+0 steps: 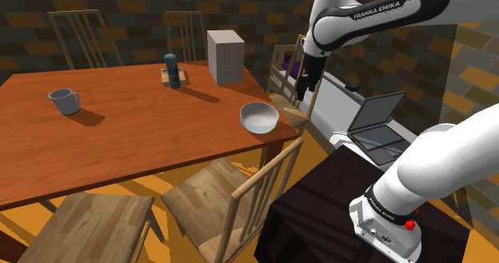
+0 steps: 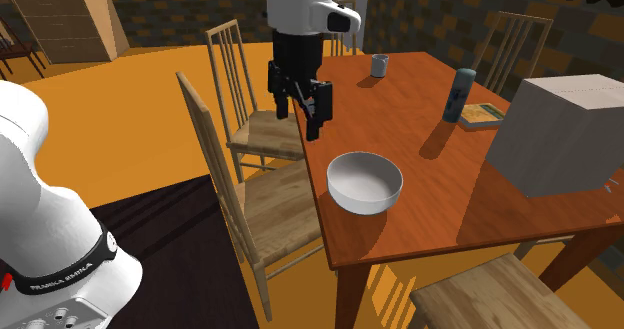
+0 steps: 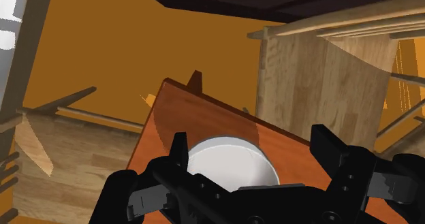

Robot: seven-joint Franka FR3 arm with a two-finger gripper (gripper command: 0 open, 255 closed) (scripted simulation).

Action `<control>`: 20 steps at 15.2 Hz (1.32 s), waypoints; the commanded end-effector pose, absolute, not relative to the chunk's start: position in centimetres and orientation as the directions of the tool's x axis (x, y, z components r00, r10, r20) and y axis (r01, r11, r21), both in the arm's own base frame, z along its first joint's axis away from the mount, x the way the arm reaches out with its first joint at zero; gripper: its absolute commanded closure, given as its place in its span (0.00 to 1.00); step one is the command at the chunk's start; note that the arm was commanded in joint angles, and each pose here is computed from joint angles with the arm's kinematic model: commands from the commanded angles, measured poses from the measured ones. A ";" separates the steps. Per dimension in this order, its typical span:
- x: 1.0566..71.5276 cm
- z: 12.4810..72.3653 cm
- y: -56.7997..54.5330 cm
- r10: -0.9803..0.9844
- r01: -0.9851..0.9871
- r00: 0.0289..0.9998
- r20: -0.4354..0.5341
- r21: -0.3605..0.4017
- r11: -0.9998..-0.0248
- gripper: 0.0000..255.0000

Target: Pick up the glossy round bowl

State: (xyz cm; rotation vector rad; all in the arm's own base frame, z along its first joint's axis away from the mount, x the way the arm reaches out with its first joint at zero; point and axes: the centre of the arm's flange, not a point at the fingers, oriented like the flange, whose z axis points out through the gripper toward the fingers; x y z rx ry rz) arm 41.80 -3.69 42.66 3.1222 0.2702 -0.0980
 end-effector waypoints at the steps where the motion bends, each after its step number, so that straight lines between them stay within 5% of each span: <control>1: 43.3 40.6 -4.5 0.171 0.171 0.984 -0.054 -0.003 -0.985 0.00; 20: 60.1 23.7 -10.7 0.160 0.161 0.987 0.011 -0.043 -0.986 0.00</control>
